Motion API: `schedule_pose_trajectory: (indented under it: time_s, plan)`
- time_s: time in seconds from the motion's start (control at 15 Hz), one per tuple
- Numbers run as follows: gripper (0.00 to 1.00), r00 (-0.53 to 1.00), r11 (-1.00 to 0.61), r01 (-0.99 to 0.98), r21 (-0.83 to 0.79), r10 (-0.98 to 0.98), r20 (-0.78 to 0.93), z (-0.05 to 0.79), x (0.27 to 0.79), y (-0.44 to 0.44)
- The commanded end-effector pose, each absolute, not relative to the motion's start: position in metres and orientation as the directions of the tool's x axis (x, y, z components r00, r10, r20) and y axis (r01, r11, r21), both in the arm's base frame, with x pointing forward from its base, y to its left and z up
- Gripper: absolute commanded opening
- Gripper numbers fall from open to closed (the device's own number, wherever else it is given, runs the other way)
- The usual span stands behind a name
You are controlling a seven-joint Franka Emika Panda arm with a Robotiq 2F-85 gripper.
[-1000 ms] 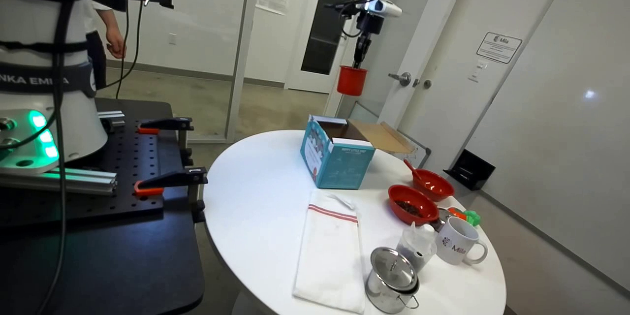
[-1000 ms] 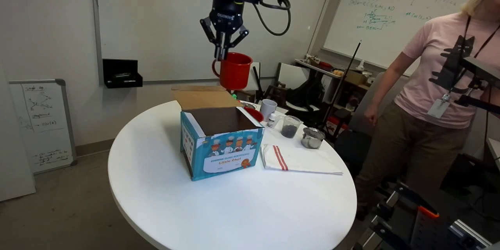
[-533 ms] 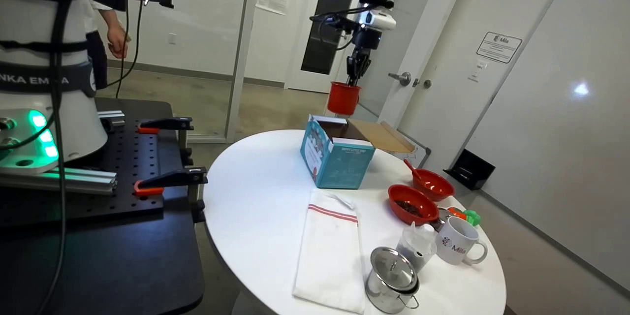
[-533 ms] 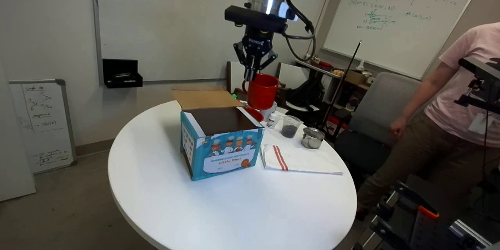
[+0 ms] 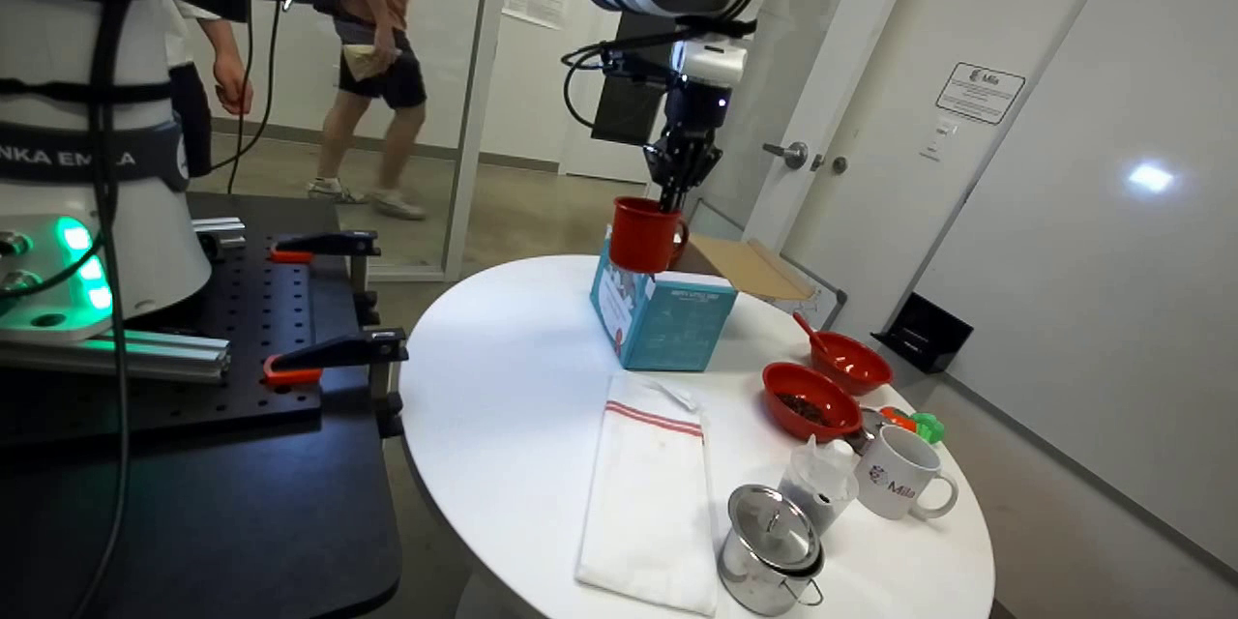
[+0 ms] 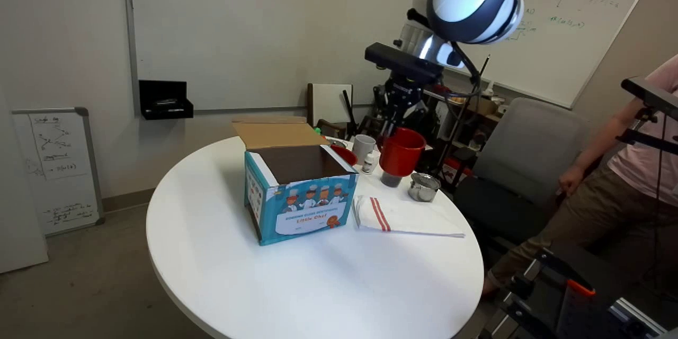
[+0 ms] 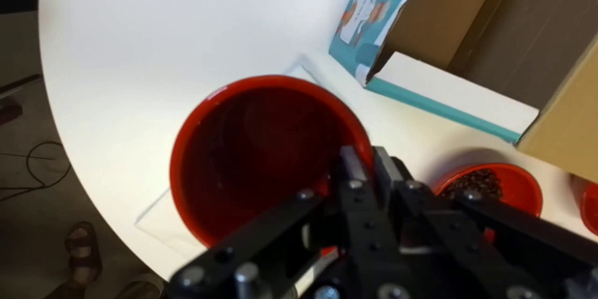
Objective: Remove the orange cup from the box and put it on the table
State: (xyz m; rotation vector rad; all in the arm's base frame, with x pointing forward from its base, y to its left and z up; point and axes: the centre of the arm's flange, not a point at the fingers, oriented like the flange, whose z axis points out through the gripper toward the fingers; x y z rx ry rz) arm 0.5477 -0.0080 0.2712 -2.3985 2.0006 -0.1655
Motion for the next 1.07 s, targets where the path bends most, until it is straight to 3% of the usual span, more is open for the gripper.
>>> schedule_pose_trajectory:
  time_s: [0.0,0.07,0.13,0.33,0.4,1.0]
  plan:
    - [0.02,0.185,-0.194,-0.971,-0.137,-0.98,0.076,0.269,0.513,-0.02]
    - [0.02,0.228,-0.235,-0.963,-0.135,-0.971,0.068,0.262,0.523,-0.011]
    - [0.09,0.179,-0.186,-0.977,-0.107,-0.981,0.071,0.265,0.526,-0.019]
    - [0.09,0.209,-0.216,-0.97,-0.111,-0.975,0.069,0.261,0.524,-0.01]
    - [0.02,0.212,-0.219,-0.969,-0.111,-0.975,0.069,0.261,0.524,-0.008]
    - [0.02,0.127,-0.137,-0.988,-0.075,-0.984,0.128,0.216,0.58,-0.061]
